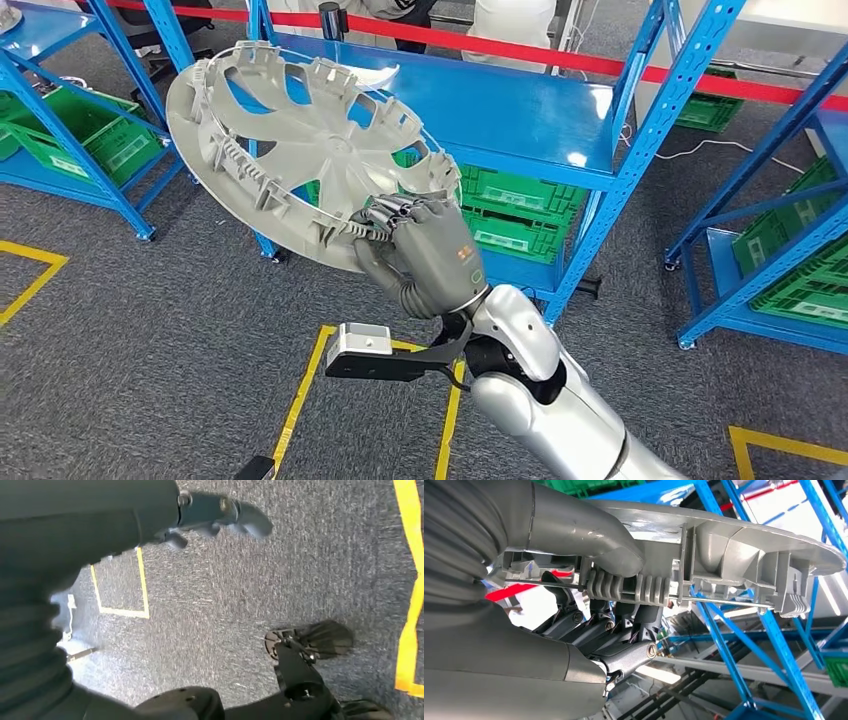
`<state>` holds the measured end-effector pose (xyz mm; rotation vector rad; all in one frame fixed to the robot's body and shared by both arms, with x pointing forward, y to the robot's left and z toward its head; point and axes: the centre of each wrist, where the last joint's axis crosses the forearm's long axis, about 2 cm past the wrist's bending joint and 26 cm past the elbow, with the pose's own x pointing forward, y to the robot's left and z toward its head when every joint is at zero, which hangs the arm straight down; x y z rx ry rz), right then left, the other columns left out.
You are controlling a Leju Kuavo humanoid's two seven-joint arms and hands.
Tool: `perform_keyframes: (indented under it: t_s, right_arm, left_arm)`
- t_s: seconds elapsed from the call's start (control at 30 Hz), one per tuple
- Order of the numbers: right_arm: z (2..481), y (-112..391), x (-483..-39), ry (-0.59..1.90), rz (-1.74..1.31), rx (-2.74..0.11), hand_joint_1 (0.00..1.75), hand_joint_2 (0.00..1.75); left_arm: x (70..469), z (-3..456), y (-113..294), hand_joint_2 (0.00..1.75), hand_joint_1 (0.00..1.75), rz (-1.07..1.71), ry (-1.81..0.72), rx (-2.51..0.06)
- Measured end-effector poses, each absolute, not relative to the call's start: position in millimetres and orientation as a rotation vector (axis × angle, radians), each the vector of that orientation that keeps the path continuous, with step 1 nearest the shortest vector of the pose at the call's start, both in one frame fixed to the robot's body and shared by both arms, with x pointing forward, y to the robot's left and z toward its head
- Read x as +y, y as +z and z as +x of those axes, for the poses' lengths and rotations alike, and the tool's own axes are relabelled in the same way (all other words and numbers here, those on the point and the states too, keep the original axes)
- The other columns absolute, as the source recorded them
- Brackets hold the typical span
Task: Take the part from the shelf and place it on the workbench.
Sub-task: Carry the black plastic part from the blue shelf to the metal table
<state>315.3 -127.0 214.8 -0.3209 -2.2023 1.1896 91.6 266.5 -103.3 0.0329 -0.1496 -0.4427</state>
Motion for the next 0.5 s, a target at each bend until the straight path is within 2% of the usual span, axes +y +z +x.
perform_keyframes:
  t_s: [0.5]
  right_arm:
    - [313.3,203.8,-138.7,1.206,-0.356,-2.209,1.75,1.75]
  left_arm:
    - [271.5,89.2,-104.1,1.75,0.00,0.027,-0.461,-0.155]
